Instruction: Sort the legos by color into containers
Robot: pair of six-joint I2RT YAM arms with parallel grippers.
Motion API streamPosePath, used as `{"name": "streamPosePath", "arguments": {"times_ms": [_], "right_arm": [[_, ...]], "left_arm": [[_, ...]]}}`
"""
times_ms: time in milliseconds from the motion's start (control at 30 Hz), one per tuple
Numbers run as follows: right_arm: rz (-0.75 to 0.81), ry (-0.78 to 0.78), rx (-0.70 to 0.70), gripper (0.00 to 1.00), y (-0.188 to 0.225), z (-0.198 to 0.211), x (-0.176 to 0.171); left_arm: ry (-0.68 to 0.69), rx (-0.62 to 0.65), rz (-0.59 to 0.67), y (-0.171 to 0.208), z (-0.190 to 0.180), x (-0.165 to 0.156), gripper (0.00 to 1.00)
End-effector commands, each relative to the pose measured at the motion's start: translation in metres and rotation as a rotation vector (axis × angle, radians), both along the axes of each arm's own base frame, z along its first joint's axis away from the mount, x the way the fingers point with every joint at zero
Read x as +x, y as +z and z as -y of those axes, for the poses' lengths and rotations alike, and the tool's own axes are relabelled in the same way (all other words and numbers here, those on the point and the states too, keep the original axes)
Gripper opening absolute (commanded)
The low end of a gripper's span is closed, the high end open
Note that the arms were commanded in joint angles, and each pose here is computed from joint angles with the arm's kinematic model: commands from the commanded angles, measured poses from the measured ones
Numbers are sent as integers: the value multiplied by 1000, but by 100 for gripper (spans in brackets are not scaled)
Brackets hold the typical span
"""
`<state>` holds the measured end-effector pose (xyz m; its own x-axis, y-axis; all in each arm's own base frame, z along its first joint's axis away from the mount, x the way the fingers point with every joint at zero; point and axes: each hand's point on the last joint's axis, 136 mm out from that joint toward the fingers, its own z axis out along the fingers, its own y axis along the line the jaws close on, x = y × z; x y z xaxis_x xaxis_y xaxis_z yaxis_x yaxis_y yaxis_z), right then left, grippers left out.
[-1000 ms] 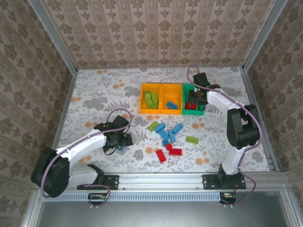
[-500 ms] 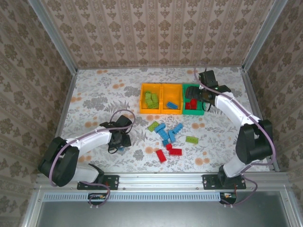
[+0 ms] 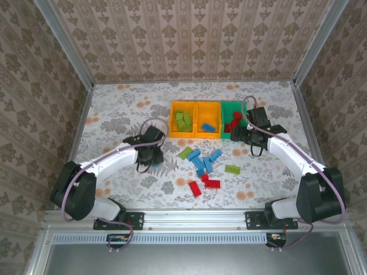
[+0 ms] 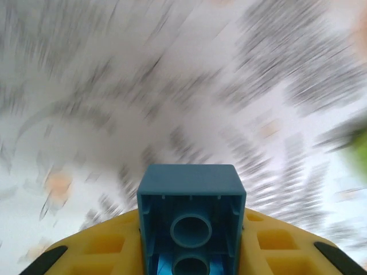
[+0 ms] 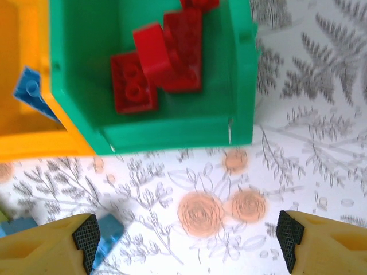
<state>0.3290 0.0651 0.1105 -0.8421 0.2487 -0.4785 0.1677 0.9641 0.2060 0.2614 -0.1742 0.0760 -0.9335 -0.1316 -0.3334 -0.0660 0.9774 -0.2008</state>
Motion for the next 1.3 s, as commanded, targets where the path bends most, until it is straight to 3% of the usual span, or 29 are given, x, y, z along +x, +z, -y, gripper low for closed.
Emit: {"name": "streamPosePath", "arguments": {"times_ms": [0,133,267,533,767,1133,1200,1267], "right_arm": [[-56,-39,43,82,-16,-3,-19],[-128,-122,87,82,-34,-8,-46],[-215,-207,118,83,-53,-10,-77],[-278,-291,154,85,-80,-14,-110],[-249,-239,149,89,-83,-26,-108],[-243,-123,105,90,-83,-47,-104],[-250,-116,98,89,-85,-49,-103],[-251,-99,92,89,-85,-52,-101]], "left_arm": [[-97,-79,167,54,39,47,31],[-209,-134,245,88,84,87,32],[-335,-177,280,99,134,117,32],[-470,-234,219,77,210,156,34],[-495,-274,188,63,235,165,37],[-475,-268,207,78,233,167,79],[-470,-260,219,85,228,165,95],[-468,-250,233,92,222,162,100]]}}
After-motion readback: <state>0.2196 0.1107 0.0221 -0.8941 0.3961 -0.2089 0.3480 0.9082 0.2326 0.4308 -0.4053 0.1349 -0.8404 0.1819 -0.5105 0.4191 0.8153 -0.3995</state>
